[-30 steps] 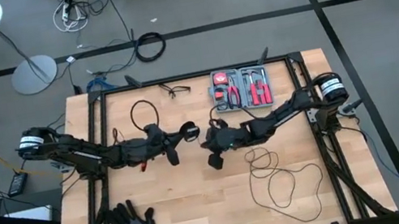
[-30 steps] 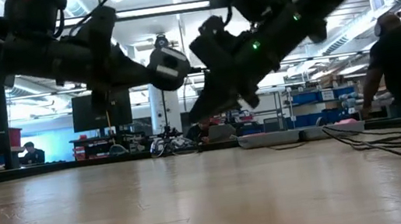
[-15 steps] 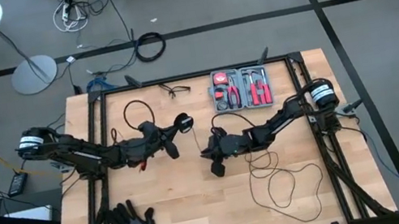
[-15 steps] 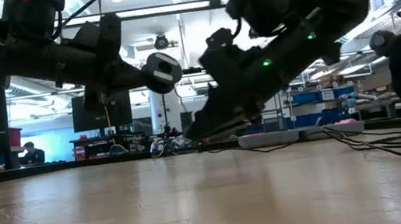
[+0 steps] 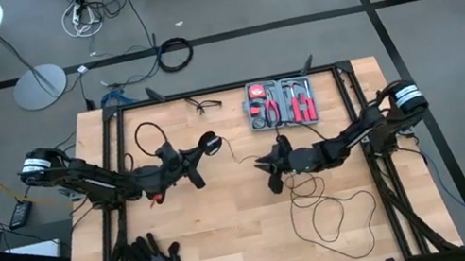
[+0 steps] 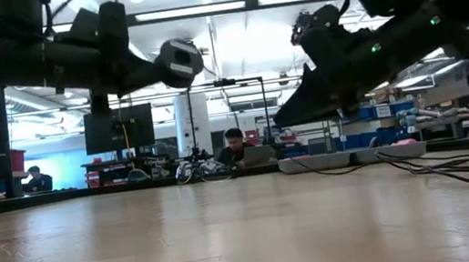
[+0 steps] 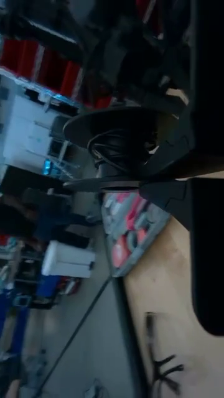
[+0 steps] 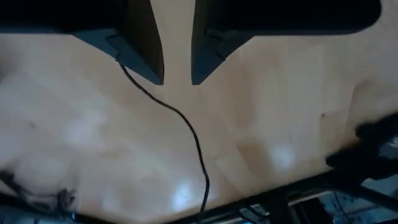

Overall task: Coil cords
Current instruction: Coil the black wire onto the spool

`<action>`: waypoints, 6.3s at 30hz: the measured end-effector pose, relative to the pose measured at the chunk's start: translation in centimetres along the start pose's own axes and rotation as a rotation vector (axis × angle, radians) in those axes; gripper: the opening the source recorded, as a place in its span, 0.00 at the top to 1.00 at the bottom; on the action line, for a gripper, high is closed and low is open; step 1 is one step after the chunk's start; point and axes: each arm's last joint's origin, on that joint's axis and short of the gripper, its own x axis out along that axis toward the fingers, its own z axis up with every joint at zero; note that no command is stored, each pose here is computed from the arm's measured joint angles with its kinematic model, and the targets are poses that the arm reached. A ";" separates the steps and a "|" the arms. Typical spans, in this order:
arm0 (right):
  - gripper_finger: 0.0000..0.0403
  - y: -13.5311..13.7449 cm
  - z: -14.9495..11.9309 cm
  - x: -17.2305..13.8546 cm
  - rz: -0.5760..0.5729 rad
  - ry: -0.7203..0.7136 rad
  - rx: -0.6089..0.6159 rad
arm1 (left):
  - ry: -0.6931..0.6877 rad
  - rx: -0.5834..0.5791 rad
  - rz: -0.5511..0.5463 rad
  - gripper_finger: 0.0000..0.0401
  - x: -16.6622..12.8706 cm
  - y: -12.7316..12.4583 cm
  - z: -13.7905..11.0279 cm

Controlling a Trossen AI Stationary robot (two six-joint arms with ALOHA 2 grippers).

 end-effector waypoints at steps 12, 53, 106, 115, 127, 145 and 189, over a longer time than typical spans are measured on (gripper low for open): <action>0.76 0.7 2.4 2.9 -0.024 -0.124 -0.189 | -0.019 0.020 0.018 1.00 0.0 0.0 0.2; 1.00 3.6 4.4 11.5 0.073 0.124 -0.244 | -0.025 -0.023 0.049 1.00 1.0 -1.1 1.0; 1.00 5.1 14.2 7.5 0.384 0.071 -0.387 | 0.216 -0.026 -0.132 1.00 1.9 -2.3 0.0; 1.00 4.9 14.2 7.7 0.331 0.052 -0.392 | 0.280 -0.026 -0.133 1.00 1.7 -2.1 -0.6; 1.00 4.3 15.1 7.4 0.287 0.032 -0.382 | 0.340 -0.005 -0.133 1.00 1.6 -1.9 -1.1; 0.99 0.9 12.3 3.7 -0.106 0.459 -0.347 | 0.381 0.035 -0.101 1.00 1.5 -1.6 -1.6; 0.76 1.6 10.2 -0.2 0.123 0.152 -0.154 | 0.282 0.078 0.000 1.00 1.8 -1.2 -1.0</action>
